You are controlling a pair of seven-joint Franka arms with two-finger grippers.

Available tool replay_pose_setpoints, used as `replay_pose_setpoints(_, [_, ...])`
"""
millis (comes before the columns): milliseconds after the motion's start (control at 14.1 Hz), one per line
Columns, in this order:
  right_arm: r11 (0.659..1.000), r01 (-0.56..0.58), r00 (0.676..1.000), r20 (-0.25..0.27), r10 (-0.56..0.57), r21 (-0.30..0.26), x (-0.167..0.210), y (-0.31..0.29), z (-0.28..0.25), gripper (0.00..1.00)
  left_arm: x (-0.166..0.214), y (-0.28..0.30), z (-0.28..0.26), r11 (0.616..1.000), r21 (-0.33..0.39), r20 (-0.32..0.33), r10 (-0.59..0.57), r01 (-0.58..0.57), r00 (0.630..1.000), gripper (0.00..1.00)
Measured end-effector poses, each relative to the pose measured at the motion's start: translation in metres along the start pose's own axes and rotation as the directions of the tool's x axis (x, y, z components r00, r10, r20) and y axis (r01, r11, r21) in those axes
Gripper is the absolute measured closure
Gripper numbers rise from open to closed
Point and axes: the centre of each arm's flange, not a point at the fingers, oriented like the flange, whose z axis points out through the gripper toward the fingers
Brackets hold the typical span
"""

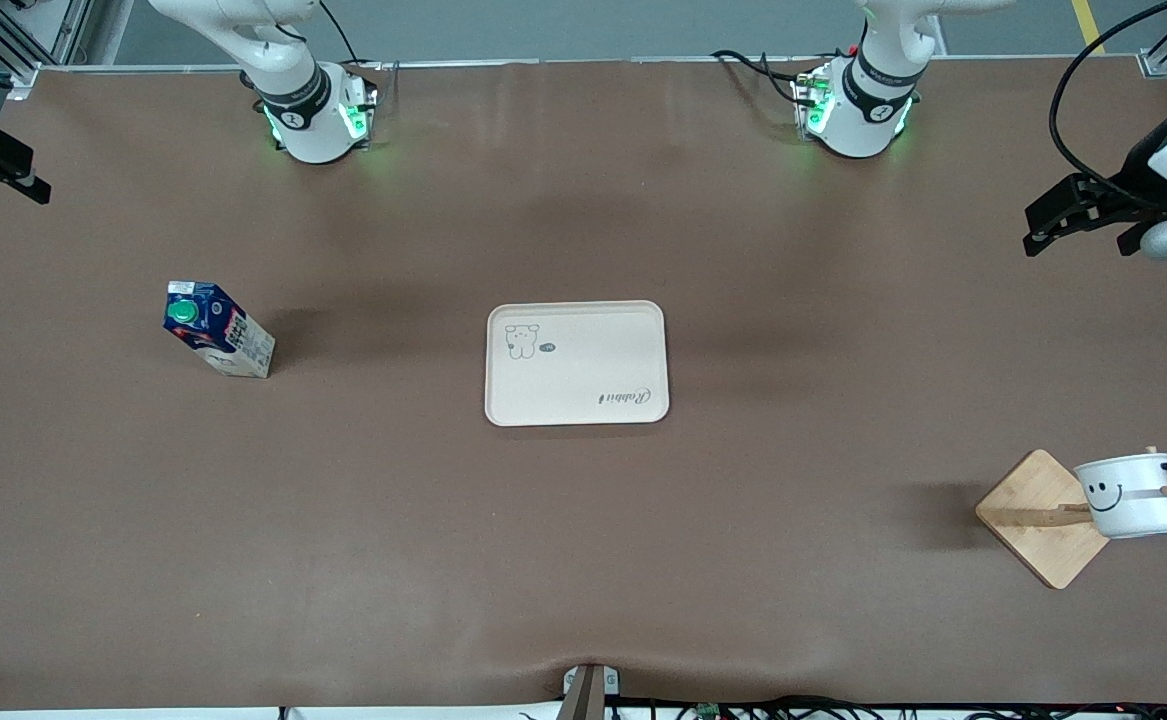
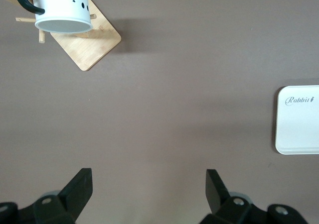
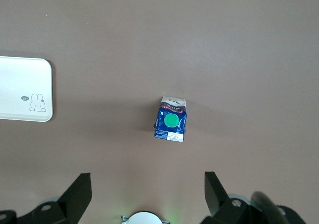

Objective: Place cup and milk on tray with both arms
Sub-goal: 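Move the right gripper to the milk carton while the left gripper reaches the mug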

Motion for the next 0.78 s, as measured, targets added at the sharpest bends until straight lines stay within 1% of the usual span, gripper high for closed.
replay_pose_setpoints(427, [1.0, 0.0, 1.0, -0.003, 0.0, -0.001, 0.0, 0.0, -0.001, 0.0, 0.005, -0.001, 0.002, 1.0, -0.001, -0.008, -0.002, 0.002, 1.0, 0.0])
replay_pose_setpoints(569, [1.0, 0.0, 1.0, -0.003, 0.0, -0.001, 0.0, 0.0, -0.001, 0.0, 0.017, -0.002, 0.01, 1.0, -0.004, -0.032, -0.005, 0.005, 0.999, 0.0])
replay_pose_setpoints(782, [1.0, -0.003, 1.0, -0.004, 0.003, -0.001, 0.0, 0.001, -0.001, 0.0, 0.042, -0.012, 0.037, 1.0, 0.003, -0.066, -0.02, 0.02, 0.998, 0.0])
